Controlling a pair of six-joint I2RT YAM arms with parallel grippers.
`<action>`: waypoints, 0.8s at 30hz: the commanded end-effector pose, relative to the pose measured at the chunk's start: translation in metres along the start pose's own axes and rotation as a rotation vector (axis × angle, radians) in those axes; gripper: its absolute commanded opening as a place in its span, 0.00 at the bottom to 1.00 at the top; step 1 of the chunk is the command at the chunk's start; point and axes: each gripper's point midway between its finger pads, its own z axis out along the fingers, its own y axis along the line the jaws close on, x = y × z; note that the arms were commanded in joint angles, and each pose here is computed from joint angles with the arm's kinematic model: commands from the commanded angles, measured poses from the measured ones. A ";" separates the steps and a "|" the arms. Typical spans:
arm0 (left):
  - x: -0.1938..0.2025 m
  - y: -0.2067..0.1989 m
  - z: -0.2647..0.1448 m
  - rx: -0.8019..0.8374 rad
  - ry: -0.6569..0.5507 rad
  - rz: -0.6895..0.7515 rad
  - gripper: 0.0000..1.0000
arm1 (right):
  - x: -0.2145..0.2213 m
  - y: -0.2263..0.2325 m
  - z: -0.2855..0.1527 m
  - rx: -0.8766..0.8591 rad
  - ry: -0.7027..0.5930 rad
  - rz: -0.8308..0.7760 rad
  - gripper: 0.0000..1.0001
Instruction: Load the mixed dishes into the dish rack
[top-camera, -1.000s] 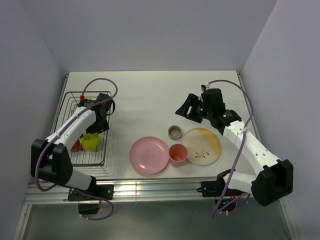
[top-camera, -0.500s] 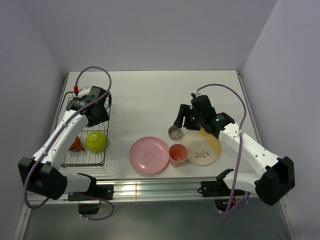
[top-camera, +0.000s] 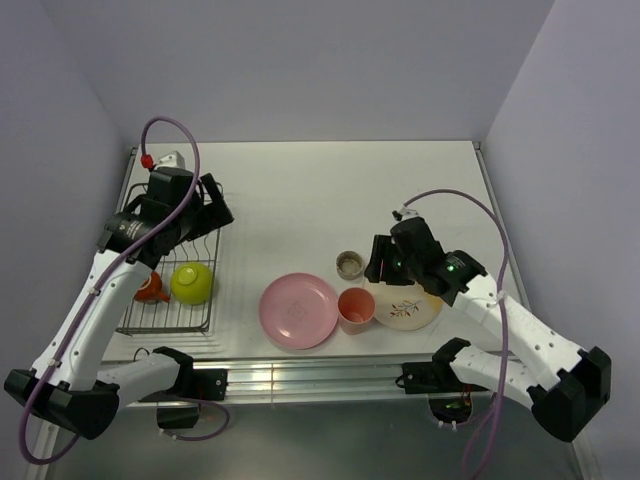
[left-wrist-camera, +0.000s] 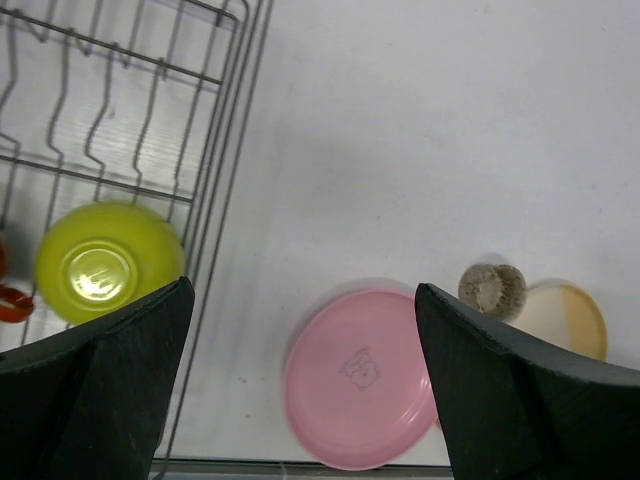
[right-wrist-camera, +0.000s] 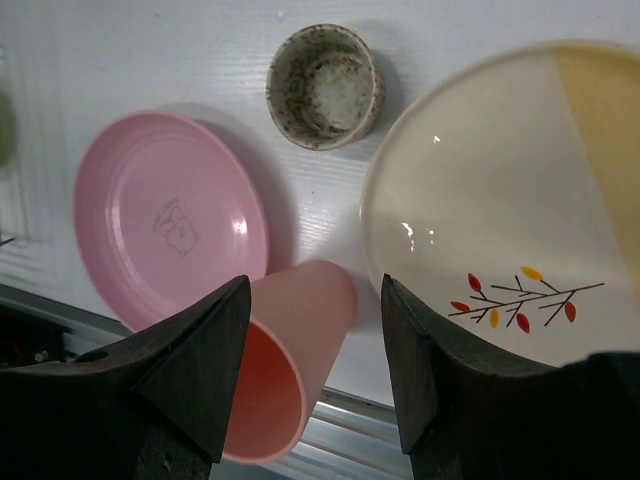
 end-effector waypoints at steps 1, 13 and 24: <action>0.011 -0.023 0.010 0.121 0.036 0.029 0.98 | -0.002 -0.002 -0.019 -0.021 -0.064 0.008 0.62; 0.042 -0.033 0.021 0.172 0.096 0.068 0.97 | 0.046 -0.001 -0.015 -0.072 0.051 0.017 0.58; 0.047 -0.043 0.017 0.211 0.101 0.085 0.96 | 0.067 0.010 0.000 -0.073 0.113 0.012 0.40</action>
